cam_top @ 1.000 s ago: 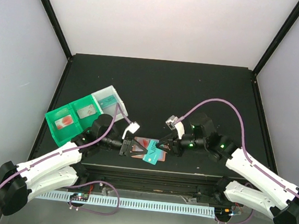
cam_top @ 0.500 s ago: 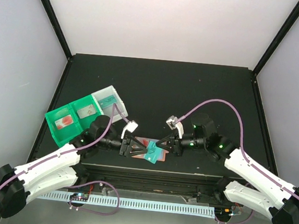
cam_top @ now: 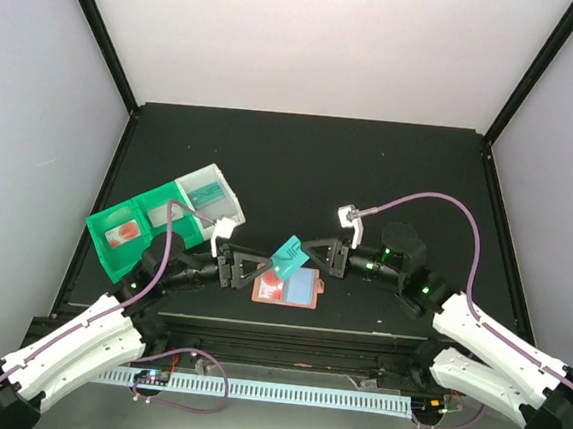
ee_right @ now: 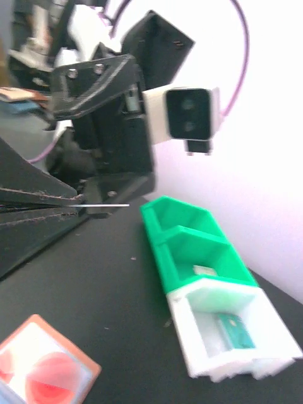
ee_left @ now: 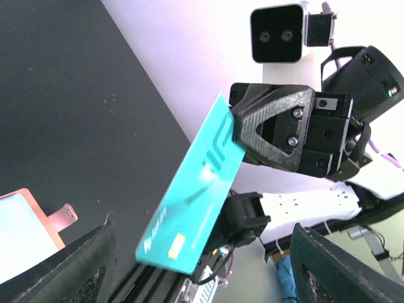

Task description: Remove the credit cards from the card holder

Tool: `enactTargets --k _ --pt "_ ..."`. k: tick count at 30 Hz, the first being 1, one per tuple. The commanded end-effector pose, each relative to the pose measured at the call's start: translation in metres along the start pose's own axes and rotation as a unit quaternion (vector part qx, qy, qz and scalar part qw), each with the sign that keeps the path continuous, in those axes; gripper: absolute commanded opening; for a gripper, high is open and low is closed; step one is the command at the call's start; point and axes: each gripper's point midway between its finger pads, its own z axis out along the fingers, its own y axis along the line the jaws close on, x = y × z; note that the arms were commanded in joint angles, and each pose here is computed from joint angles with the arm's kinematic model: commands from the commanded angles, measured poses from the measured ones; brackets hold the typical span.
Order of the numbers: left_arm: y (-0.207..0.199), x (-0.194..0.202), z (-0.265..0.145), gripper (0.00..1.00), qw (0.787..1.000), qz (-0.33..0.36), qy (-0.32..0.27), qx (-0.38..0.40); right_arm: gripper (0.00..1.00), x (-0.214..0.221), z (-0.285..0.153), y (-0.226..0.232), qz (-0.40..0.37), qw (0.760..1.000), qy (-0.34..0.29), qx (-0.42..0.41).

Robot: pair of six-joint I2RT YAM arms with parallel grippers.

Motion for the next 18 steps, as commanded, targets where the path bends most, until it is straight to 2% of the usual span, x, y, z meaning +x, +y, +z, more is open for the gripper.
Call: enactTargets --k 1,5,9,18 --pt "0.0 -0.017 -0.004 0.77 0.999 -0.019 -0.05 -0.008 0.01 -0.047 -0.008 -0.005 0.057 0.989 -0.134 0.013" --pt "0.009 -0.021 -0.005 0.77 0.996 -0.05 -0.064 -0.027 0.01 -0.061 -0.013 -0.011 0.096 0.978 -0.184 0.009" --pt "0.004 -0.026 -0.002 0.74 0.994 -0.077 -0.082 0.004 0.01 -0.069 -0.015 -0.013 0.13 0.968 -0.215 -0.003" --pt "-0.003 -0.036 0.009 0.58 0.989 -0.112 -0.09 0.042 0.01 -0.077 -0.01 -0.016 0.177 0.956 -0.233 -0.02"
